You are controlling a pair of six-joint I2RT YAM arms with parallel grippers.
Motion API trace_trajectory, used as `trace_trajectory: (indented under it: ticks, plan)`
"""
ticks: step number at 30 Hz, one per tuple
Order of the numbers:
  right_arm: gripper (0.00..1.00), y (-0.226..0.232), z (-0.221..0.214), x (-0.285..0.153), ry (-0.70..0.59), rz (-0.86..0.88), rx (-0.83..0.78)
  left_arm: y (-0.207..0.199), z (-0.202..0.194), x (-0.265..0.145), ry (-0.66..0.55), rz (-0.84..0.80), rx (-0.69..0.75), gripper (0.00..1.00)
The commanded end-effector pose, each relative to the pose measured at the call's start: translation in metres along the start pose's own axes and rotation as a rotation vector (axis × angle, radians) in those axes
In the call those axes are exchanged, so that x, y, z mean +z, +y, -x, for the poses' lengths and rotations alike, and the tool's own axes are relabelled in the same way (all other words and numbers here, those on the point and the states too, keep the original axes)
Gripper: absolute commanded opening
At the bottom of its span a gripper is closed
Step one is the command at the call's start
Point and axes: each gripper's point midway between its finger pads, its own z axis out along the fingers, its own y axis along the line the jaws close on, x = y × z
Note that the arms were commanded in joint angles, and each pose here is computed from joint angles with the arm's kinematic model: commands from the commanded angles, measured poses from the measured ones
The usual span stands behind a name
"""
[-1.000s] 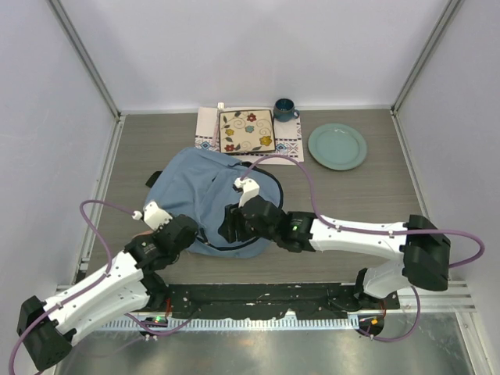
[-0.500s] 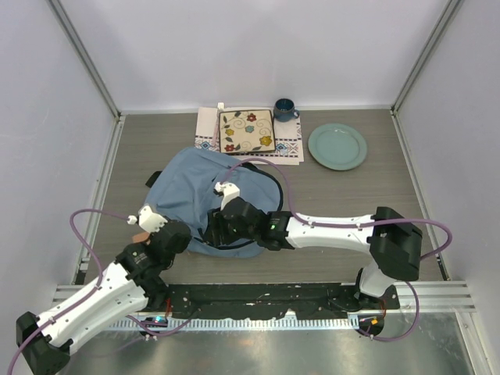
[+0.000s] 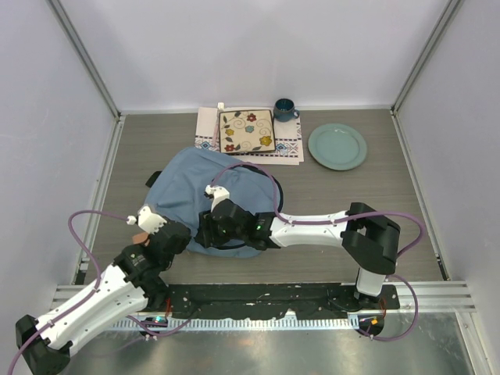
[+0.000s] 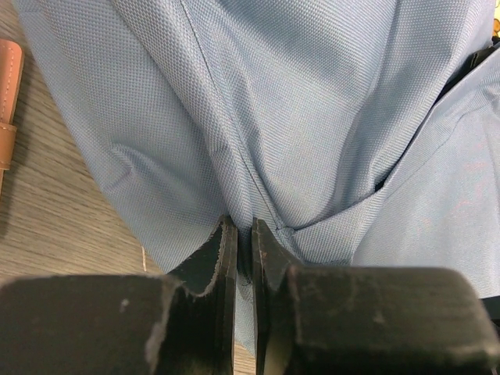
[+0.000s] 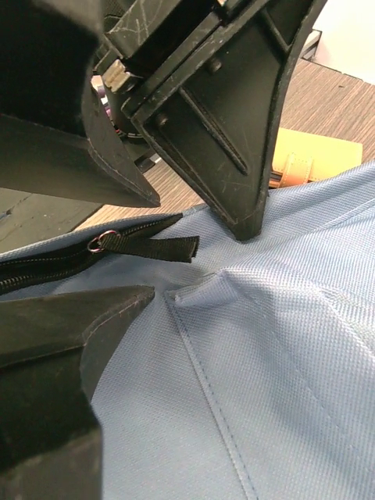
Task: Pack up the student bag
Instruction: Zip the student bag at the center of the board.
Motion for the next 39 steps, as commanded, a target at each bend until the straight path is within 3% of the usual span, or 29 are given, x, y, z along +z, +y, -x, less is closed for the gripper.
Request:
trace_trajectory:
  ticks: [1, 8, 14, 39]
  plan:
    - [0.48, 0.028, 0.024, 0.001, -0.065, 0.079, 0.018, -0.014, 0.004, -0.002, -0.011, -0.055, -0.024, 0.01]
    - [0.29, 0.021, 0.018, 0.005, -0.058, 0.056, 0.019, -0.016, 0.005, -0.003, -0.012, -0.065, -0.024, 0.0]
    - [0.01, 0.018, 0.023, -0.002, -0.095, 0.046, 0.025, -0.014, 0.005, -0.002, -0.014, -0.061, -0.02, 0.0]
    - [0.01, -0.038, 0.044, -0.073, -0.378, -0.104, 0.139, 0.002, 0.008, -0.001, -0.039, -0.012, 0.022, 0.0]
